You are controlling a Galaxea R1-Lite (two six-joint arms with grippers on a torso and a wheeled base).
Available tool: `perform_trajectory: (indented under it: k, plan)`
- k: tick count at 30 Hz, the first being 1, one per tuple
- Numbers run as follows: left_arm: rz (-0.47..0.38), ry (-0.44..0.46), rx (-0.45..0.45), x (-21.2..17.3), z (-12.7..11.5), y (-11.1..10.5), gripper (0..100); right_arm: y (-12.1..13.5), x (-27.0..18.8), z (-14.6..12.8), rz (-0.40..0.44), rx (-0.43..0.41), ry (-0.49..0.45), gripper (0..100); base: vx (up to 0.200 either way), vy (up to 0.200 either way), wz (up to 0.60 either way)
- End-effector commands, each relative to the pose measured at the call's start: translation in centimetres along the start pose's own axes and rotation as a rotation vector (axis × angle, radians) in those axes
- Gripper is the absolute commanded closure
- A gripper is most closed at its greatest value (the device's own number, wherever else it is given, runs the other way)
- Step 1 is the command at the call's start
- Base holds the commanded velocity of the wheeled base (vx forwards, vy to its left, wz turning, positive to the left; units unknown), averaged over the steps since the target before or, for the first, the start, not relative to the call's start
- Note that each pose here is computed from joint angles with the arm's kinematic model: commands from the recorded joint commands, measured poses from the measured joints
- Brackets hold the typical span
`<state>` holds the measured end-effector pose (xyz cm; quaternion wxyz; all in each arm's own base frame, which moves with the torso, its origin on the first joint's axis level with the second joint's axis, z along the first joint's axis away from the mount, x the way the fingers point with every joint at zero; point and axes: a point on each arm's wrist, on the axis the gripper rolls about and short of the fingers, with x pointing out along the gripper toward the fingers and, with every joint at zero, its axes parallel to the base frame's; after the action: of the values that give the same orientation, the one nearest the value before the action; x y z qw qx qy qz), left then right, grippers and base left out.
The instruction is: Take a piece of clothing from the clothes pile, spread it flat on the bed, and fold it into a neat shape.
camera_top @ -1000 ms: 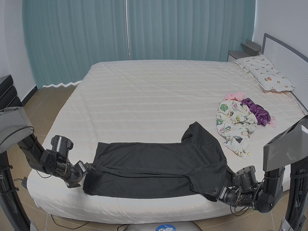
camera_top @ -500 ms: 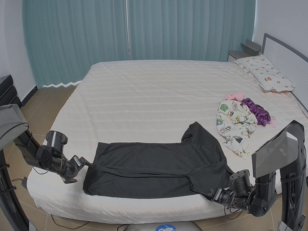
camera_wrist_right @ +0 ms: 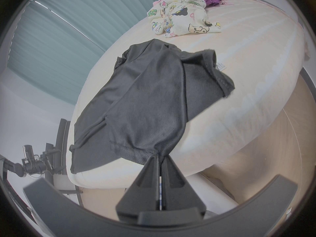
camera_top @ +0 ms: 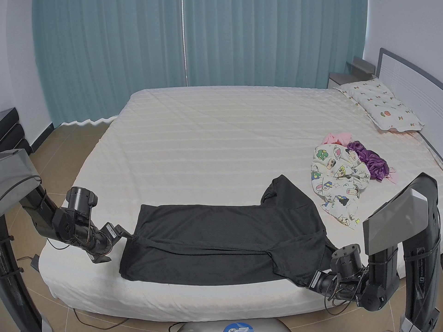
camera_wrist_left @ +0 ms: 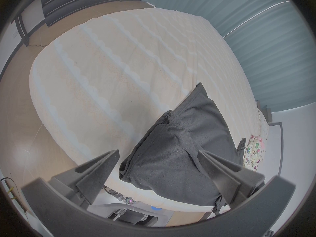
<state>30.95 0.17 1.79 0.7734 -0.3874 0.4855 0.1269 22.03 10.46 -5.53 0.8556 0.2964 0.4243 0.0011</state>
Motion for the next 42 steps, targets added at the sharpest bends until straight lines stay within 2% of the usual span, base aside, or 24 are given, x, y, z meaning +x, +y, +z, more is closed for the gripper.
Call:
perform_trajectory:
  k: [1, 4, 5, 9, 14, 19, 27, 35, 42]
  plan:
    - [0.003, 0.002, -0.002, 0.1, 0.0, 0.1, 0, 0.4, -1.2, 1.6, 0.039, 0.031, -0.052, 100, 0.0, 0.0, 0.0]
    - [0.003, 0.002, -0.002, 0.1, 0.0, 0.1, 0, 0.8, -2.2, 2.5, 0.087, 0.045, -0.074, 100, 0.0, 0.0, 0.0]
    - [0.003, 0.003, -0.001, 0.1, -0.1, 0.1, 0, 1.2, -2.9, 3.4, 0.139, 0.058, -0.088, 100, 0.0, 0.0, 0.0]
    - [0.004, 0.004, -0.001, 0.1, -0.1, 0.1, 0, 1.7, -3.3, 5.5, 0.223, 0.088, -0.121, 100, 0.0, 0.0, 0.0]
    - [0.003, 0.003, -0.001, 0.1, -0.1, 0.1, 0, 2.0, -2.2, 7.6, 0.255, 0.117, -0.137, 100, 0.0, 0.0, 0.0]
    - [0.003, 0.005, -0.001, 0.1, -0.1, 0.1, 0, 2.8, -0.5, 9.8, 0.202, 0.156, -0.101, 100, 0.0, 0.0, 0.0]
    - [0.005, 0.005, -0.001, 0.1, -0.1, 0.1, 0, 4.5, 2.1, 12.6, 0.185, 0.184, -0.076, 100, 0.0, 0.0, 0.0]
    - [0.005, 0.008, 0.0, 0.2, -0.1, 0.1, 0, 4.2, 5.1, 13.9, 0.125, 0.211, -0.042, 100, 0.0, 0.0, 0.0]
    - [0.006, 0.009, -0.001, 0.2, -0.2, 0.1, 0, 4.4, 5.5, 14.7, 0.142, 0.248, -0.061, 100, 0.0, 0.0, 0.0]
